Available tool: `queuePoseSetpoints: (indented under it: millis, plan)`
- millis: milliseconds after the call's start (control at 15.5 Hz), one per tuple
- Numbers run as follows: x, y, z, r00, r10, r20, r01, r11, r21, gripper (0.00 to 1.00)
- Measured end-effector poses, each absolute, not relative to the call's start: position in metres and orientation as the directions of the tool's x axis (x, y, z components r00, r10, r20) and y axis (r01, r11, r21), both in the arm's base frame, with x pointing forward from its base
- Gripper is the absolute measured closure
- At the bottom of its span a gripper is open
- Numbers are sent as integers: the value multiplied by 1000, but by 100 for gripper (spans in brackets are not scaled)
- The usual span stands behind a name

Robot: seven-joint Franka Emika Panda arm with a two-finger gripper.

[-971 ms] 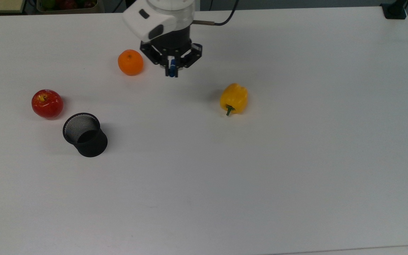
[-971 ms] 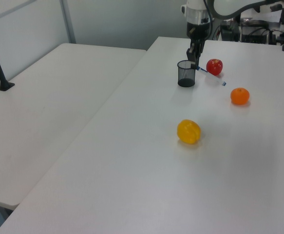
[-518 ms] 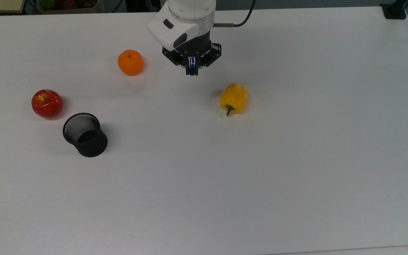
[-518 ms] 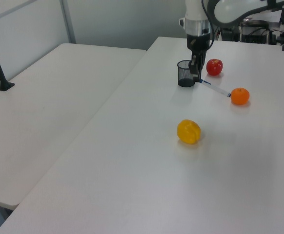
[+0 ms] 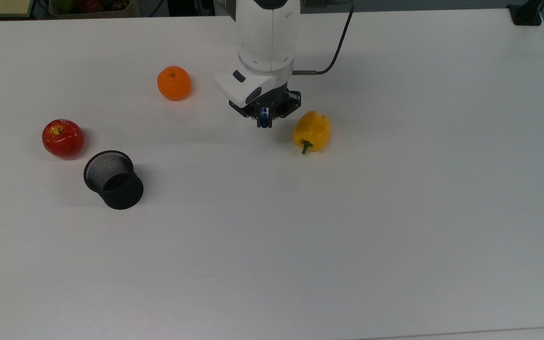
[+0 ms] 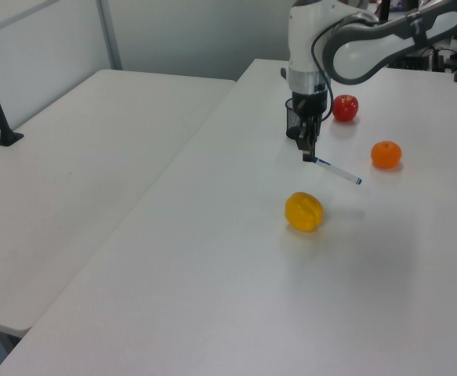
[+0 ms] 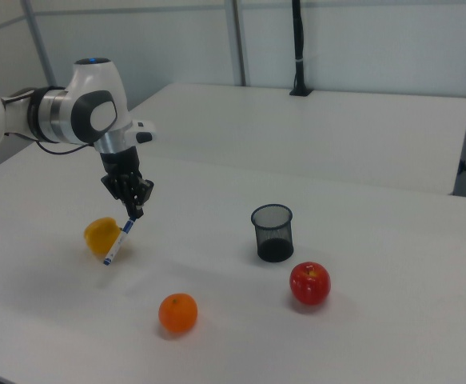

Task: Take marker pen
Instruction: 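Lower the marker onto the table beside the pepper and open gripper, then raise the open gripper away from the marker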

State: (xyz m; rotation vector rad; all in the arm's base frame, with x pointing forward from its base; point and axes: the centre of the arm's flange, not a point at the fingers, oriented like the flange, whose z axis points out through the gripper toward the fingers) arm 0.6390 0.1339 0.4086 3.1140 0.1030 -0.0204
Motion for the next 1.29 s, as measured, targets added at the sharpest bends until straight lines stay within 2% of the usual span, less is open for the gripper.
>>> queuePoseSetpoints:
  millis: [518, 582, 1035, 1100, 1294]
  plan:
    - [642, 135, 402, 998, 66, -15, 66, -997, 26, 79]
    - [642, 135, 402, 998, 66, -15, 66, -997, 26, 73]
    - [643, 135, 410, 998, 66, 0, 66, -998, 24, 6]
    - [644, 135, 415, 998, 66, 10, 66, -998, 22, 0]
    - [642, 129, 446, 997, 59, 49, 58, -998, 18, 0]
